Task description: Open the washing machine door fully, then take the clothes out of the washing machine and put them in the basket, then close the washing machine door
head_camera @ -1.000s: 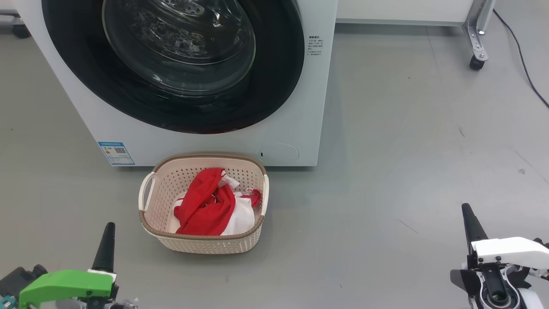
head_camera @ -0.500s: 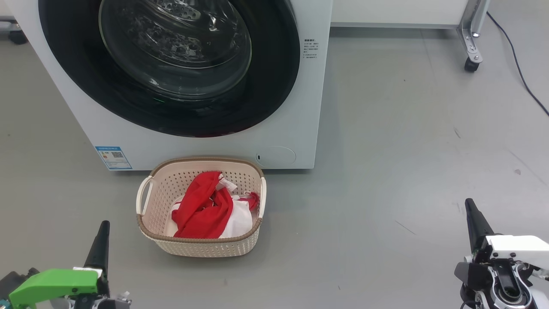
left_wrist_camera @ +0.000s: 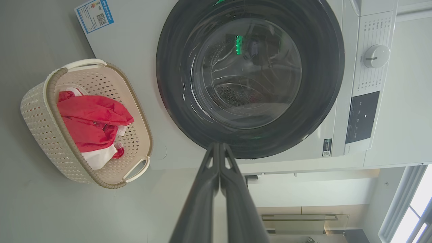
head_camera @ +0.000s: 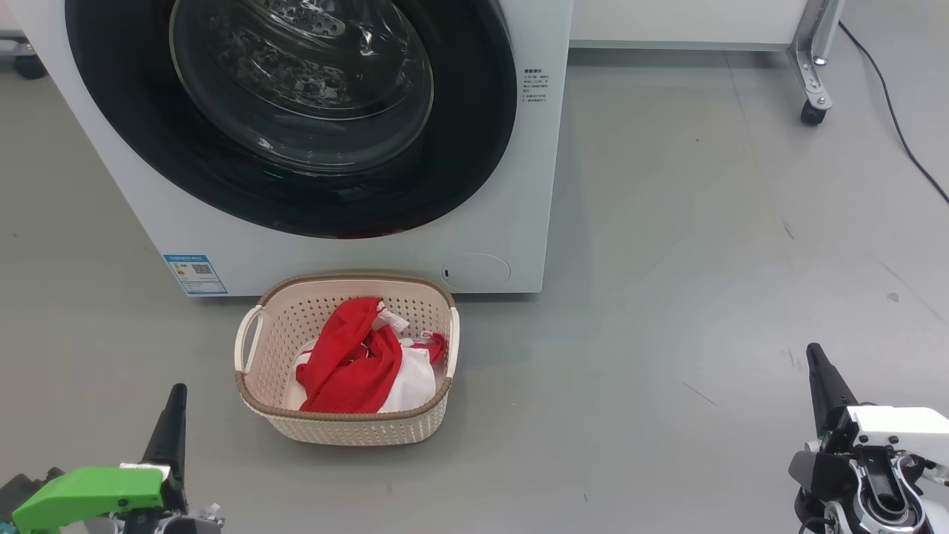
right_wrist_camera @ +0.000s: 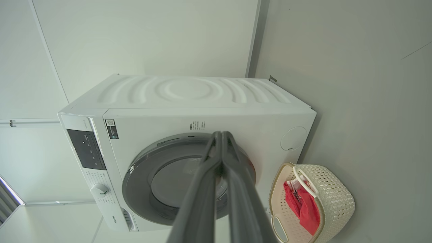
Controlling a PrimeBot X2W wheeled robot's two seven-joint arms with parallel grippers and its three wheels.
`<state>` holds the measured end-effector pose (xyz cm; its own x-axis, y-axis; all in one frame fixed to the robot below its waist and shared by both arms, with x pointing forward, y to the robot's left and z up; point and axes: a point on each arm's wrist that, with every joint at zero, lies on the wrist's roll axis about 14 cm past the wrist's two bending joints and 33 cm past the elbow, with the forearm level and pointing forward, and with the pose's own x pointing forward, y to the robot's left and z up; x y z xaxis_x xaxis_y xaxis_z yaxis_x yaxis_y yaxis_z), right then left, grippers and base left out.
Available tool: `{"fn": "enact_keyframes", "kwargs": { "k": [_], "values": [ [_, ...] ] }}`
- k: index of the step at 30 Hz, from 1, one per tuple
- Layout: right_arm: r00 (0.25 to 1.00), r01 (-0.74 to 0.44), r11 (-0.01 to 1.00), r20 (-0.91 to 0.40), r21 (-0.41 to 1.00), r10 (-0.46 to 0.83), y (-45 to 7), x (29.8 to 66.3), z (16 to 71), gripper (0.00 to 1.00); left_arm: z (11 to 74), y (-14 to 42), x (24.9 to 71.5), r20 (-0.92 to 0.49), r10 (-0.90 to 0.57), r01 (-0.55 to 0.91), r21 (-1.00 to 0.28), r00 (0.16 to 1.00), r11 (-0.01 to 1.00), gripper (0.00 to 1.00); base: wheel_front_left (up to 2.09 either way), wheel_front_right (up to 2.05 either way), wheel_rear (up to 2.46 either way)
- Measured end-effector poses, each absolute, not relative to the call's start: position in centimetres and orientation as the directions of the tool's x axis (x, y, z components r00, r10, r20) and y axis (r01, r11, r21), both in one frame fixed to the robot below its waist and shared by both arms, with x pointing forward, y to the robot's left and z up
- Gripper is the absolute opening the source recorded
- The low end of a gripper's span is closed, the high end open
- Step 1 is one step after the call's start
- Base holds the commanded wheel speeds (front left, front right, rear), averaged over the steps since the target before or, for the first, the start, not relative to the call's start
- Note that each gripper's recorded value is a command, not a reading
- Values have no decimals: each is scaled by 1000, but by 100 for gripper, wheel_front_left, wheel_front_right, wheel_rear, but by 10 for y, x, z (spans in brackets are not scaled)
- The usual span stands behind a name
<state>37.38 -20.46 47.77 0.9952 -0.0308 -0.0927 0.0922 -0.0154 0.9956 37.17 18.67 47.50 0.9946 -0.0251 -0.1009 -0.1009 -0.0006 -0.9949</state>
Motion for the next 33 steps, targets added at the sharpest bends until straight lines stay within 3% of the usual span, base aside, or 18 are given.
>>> {"fn": "enact_keyframes", "kwargs": {
  "k": [33],
  "values": [
    [995, 92, -16, -92, 996, -32, -205, 374, 478, 0, 474, 187, 372, -105, -25, -105, -994, 994, -3, 0, 0, 0, 0]
  ]
}}
